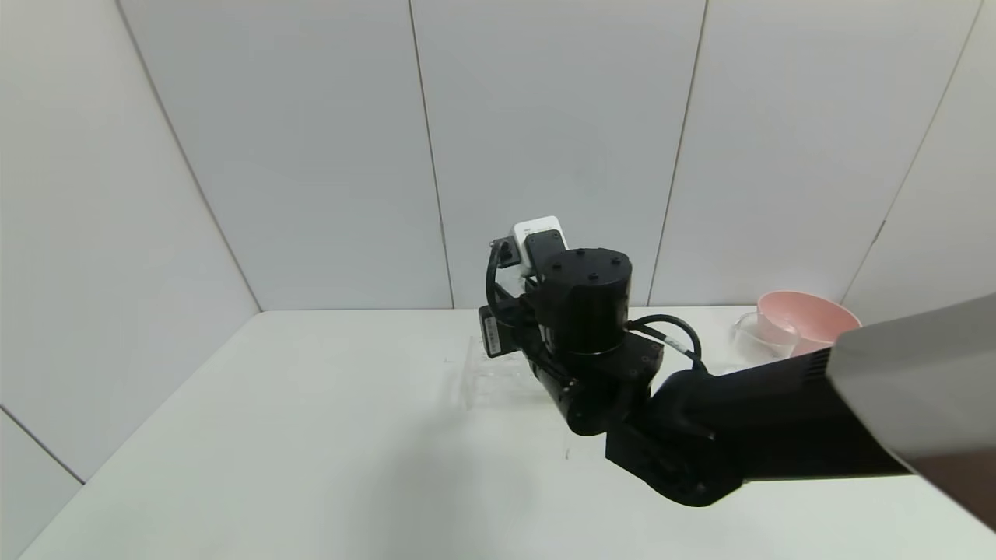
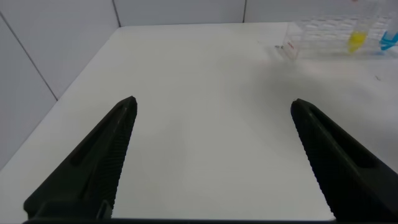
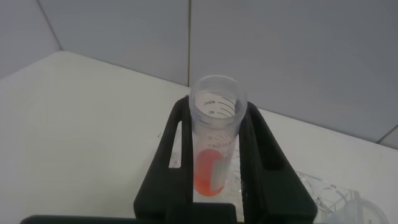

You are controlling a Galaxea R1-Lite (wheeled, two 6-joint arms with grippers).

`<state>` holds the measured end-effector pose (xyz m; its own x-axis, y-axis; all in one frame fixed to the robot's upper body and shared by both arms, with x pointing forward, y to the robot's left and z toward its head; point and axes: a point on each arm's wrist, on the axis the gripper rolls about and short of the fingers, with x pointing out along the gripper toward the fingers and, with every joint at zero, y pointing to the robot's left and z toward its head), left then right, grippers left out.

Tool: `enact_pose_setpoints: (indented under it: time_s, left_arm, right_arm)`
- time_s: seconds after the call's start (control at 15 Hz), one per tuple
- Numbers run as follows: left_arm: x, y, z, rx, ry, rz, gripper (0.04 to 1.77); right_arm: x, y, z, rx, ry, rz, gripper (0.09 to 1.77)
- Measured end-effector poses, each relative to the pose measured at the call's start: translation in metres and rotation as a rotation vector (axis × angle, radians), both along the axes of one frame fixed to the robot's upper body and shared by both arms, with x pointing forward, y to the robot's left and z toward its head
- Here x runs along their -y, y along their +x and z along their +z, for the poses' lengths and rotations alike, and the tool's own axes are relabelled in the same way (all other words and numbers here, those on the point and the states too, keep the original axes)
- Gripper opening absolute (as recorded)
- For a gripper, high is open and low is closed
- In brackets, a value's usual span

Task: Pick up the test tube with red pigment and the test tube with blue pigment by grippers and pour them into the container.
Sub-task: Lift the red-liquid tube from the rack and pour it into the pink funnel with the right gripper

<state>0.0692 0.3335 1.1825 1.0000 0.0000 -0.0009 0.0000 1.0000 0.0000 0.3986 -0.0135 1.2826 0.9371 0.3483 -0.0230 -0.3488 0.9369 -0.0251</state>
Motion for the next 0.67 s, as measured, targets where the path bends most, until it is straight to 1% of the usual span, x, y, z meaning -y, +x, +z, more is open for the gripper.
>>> enact_pose_setpoints:
  time_s: [0.33, 0.53, 0.67]
  left_arm:
    - [0.0, 0.0, 0.0, 0.0, 0.0, 0.0, 1.76]
    - [0.0, 0.0, 0.0, 0.0, 0.0, 0.0, 1.76]
    - [0.0, 0.0, 0.0, 0.0, 0.0, 0.0, 1.76]
  right_arm:
    - [0.053, -0.049, 0.013, -0.052, -0.066, 0.105, 0.49]
    - [0.092, -0.076, 0.02, -0.07, -0.076, 0.153, 0.49]
    - [0.121, -0.09, 0.02, -0.087, -0.081, 0.182, 0.49]
